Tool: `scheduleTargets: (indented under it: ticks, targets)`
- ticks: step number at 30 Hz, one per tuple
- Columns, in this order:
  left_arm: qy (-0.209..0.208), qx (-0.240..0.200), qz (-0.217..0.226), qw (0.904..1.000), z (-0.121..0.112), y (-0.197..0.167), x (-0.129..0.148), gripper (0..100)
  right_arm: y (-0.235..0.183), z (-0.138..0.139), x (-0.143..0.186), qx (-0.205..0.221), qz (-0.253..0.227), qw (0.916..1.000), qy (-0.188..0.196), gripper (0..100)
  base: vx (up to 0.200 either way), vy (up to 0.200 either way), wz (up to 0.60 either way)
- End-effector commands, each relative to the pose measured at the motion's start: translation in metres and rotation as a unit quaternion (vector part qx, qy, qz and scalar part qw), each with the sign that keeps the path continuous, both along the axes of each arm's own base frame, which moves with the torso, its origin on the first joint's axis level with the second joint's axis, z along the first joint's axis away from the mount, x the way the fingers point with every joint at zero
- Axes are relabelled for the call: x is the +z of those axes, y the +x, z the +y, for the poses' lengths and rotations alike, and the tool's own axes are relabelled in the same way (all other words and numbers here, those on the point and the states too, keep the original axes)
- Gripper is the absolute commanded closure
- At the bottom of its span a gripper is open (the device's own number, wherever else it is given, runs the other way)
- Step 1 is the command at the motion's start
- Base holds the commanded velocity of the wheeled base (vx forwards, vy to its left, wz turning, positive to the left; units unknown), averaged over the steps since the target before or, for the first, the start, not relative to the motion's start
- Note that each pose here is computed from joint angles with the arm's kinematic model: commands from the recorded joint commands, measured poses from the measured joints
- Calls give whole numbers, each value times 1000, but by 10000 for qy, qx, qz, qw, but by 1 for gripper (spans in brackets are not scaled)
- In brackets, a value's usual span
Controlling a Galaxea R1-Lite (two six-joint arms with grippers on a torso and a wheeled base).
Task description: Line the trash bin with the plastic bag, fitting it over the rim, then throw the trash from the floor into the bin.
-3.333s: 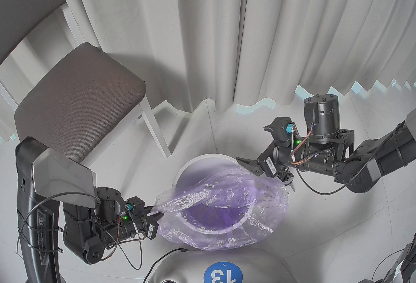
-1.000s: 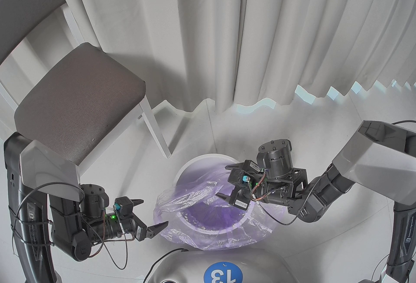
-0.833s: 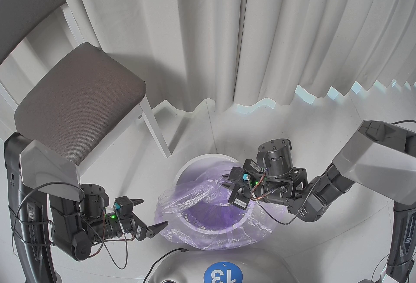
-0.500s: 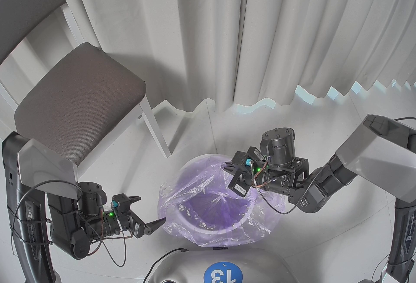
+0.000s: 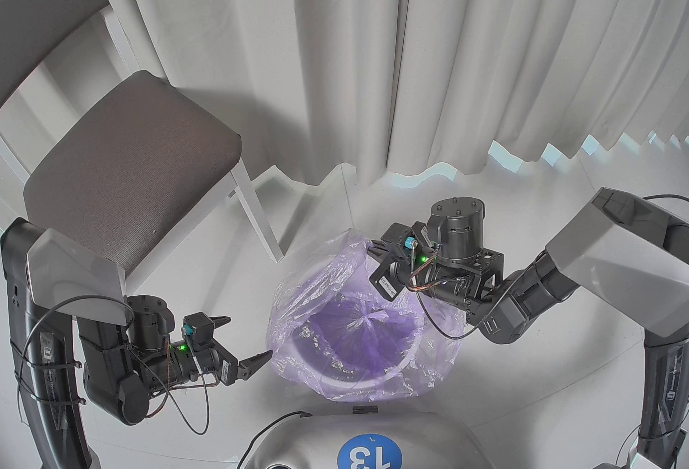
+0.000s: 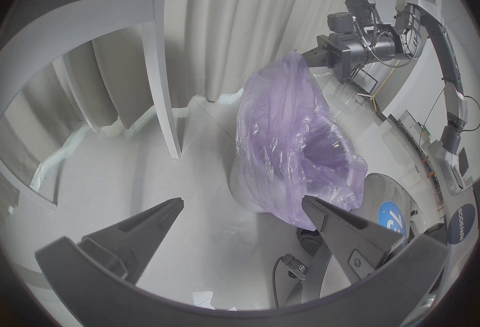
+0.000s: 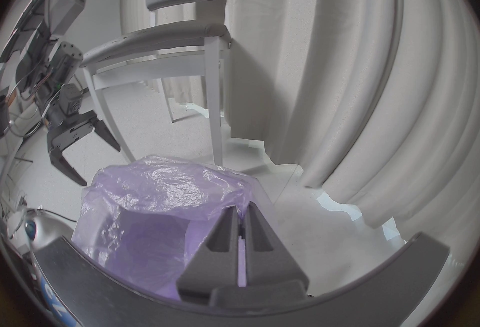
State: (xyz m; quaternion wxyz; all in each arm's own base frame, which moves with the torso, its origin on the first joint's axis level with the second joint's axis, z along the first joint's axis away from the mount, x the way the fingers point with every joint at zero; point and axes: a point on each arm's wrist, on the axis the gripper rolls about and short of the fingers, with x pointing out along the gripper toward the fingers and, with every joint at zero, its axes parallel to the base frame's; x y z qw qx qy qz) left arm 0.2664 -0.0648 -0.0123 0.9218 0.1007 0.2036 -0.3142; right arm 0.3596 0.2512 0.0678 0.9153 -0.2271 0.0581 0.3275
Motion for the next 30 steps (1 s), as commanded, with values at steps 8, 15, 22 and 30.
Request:
scheduleTargets:
  ticks: [8, 15, 22, 30]
  targets:
    - [-20, 52, -131, 9999, 3, 3, 2, 0, 15, 11, -11, -111, -102, 9997, 188, 100, 0, 0, 0]
    - [-18, 58, -139, 9999, 2, 4, 2, 0, 27, 17, -21, -157, -170, 9994, 239, 100, 0, 0, 0]
    - [-12, 91, -162, 9998, 5, 6, 2, 0, 41, 27, -27, -155, -405, 9980, 463, 100, 0, 0, 0]
    - [-11, 90, -170, 9998, 4, 6, 2, 0, 45, 30, -29, -133, -466, 9975, 522, 100, 0, 0, 0]
